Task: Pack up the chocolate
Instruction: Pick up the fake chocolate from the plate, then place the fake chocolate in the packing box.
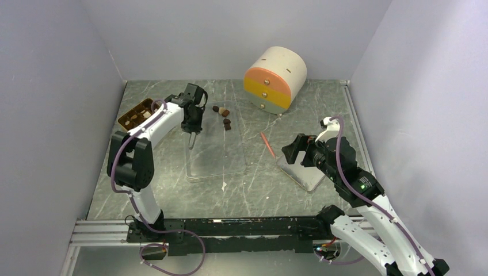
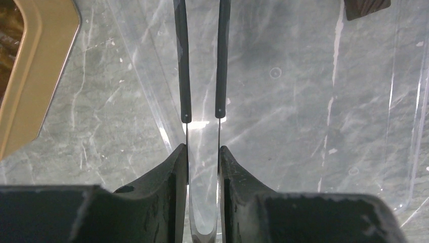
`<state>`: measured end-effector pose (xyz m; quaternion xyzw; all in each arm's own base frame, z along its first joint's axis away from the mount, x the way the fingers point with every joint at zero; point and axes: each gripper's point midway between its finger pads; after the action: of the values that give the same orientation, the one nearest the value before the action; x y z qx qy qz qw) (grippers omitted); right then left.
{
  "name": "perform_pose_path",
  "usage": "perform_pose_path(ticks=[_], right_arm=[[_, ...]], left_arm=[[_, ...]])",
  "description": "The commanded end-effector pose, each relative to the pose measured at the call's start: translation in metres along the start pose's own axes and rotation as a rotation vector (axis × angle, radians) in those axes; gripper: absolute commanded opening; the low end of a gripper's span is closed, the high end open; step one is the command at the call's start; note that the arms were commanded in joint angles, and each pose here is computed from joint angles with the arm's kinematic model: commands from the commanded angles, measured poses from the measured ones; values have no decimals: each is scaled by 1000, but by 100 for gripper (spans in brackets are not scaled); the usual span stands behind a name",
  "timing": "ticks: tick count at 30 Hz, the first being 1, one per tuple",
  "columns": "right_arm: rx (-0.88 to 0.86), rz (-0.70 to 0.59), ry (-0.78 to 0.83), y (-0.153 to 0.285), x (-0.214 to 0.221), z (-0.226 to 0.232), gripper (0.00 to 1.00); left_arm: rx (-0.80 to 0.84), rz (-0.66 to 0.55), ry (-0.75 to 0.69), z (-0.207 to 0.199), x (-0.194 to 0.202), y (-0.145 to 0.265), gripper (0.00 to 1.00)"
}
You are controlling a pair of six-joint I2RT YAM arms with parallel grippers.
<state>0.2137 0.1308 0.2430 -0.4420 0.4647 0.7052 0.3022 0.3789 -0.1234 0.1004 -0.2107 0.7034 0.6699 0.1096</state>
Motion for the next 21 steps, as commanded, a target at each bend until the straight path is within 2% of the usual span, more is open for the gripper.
perform_pose_path(ticks=[1, 11, 16, 21], right_arm=[[-4, -44, -6, 6, -11, 1, 99], [-16, -44, -5, 6, -10, 3, 99], [-22, -45, -2, 6, -9, 4, 99], [-28, -42, 6, 4, -8, 5, 99]], left_arm=[[-4, -69, 8, 10, -12, 31, 19], [-12, -111, 75, 39, -19, 60, 19], [-39, -151, 207, 91, -26, 73, 19], [-108, -138, 326, 147, -8, 78, 19]])
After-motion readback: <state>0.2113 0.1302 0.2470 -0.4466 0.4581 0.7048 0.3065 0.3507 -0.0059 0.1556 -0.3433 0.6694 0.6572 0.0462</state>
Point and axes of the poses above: each gripper's point midway between its finger pads, its own y axis back along the fingers, its own z axis along the line the jaws close on, x = y × z, and after that the axes turned 14 degrees about y, right-handed
